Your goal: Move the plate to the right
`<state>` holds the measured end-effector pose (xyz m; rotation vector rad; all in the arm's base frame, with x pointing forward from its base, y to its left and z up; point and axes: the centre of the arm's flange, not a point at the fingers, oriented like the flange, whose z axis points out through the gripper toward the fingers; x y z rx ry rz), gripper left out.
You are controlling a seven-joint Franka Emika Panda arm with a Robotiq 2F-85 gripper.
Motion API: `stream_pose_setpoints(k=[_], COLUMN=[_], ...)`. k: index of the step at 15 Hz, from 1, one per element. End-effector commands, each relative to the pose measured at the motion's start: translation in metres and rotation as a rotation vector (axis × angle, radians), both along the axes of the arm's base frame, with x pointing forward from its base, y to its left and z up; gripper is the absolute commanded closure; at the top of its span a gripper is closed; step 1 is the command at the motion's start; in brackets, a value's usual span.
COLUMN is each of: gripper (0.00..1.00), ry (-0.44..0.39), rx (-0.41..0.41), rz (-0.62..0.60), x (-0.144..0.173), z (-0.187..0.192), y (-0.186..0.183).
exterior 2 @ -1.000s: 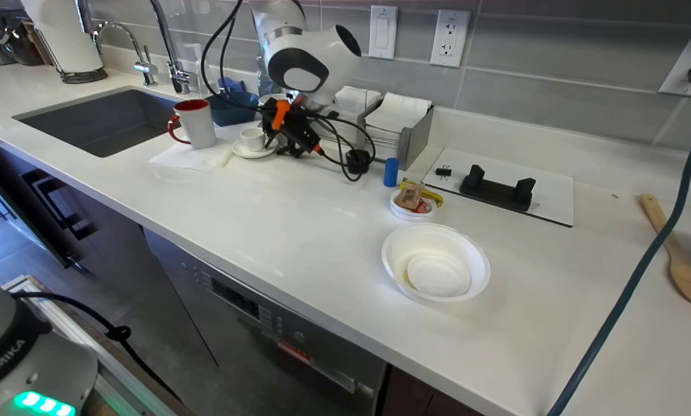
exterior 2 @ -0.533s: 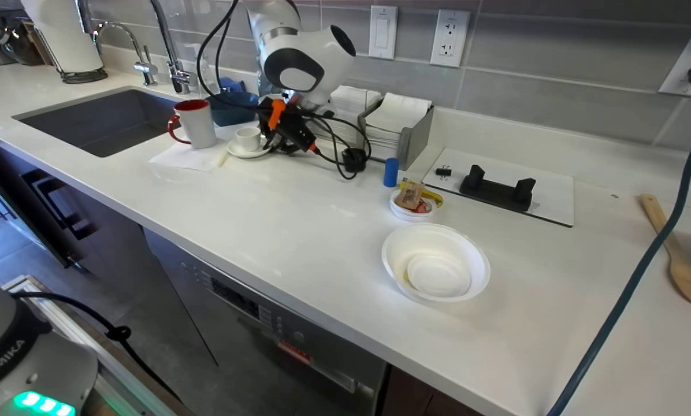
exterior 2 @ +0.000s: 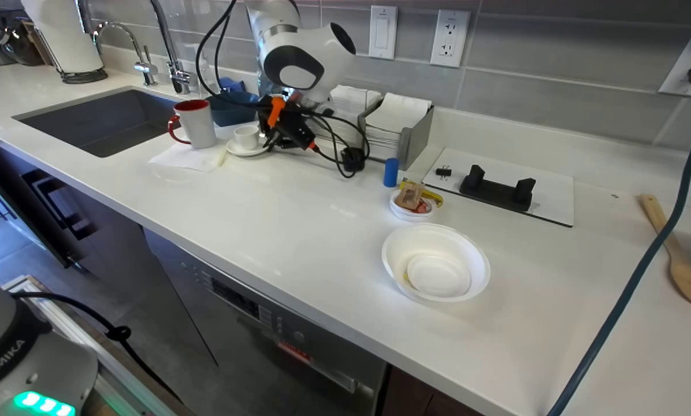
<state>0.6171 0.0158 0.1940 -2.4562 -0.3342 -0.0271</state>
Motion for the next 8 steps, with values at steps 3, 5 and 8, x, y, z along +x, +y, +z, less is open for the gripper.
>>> stream_pose_setpoints(k=[3,5,8], gripper=[0.98,0.98,0.98], ry=[-0.003,-0.012,-0.028], rx=[0.059,0.076,0.105], rz=[-0.003,-0.009,-0.006], x=[-0.013,-0.024,-0.04], z=[0.001,0.006,0.011], y=[-0.014,-0.02,-0.026])
